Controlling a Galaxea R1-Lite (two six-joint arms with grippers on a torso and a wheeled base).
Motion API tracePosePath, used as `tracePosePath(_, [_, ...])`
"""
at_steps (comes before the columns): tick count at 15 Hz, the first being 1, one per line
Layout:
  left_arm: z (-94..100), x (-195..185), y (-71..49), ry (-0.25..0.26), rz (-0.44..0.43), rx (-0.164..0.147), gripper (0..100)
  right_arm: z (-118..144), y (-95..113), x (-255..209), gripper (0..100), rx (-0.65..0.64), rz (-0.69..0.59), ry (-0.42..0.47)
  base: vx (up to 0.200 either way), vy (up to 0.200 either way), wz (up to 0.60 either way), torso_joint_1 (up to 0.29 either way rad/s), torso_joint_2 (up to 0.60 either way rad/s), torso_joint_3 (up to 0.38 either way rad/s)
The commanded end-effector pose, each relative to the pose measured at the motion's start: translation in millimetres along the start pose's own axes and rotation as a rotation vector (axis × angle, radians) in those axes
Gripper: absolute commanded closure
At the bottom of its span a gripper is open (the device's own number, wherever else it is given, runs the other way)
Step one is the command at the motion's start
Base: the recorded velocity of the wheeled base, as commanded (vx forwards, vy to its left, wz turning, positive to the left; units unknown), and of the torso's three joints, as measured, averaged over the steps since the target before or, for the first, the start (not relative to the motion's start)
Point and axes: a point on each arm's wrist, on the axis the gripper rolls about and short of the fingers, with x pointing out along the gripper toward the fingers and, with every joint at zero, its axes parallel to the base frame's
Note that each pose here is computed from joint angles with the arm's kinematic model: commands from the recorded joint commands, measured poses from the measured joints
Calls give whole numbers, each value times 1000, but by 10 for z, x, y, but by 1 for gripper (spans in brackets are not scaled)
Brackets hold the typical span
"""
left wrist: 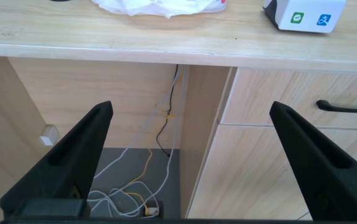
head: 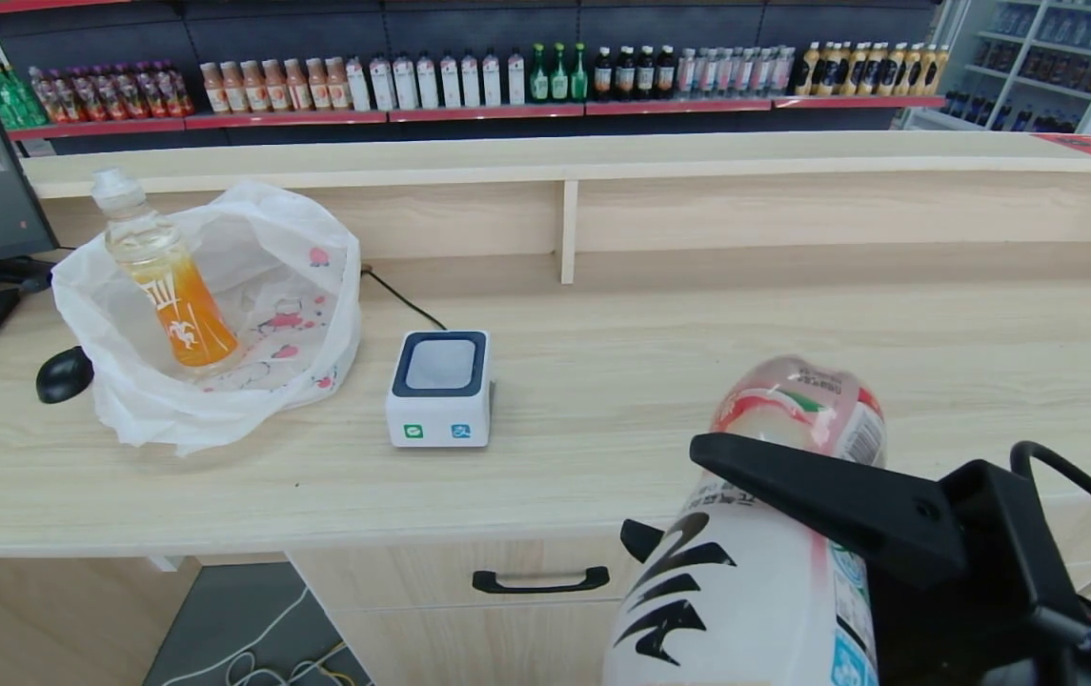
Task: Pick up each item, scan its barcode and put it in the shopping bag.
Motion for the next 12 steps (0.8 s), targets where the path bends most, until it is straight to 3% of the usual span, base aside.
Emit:
tracePosePath(1, [0, 0, 0, 0, 0, 0, 0, 3, -41, 12, 100, -27, -19, -4, 0, 0, 0, 0, 0, 0])
tracePosePath(12, [0, 0, 0, 0, 0, 0, 0, 31, -85, 76, 100, -131, -48, -19, 0, 0, 0, 0, 0, 0])
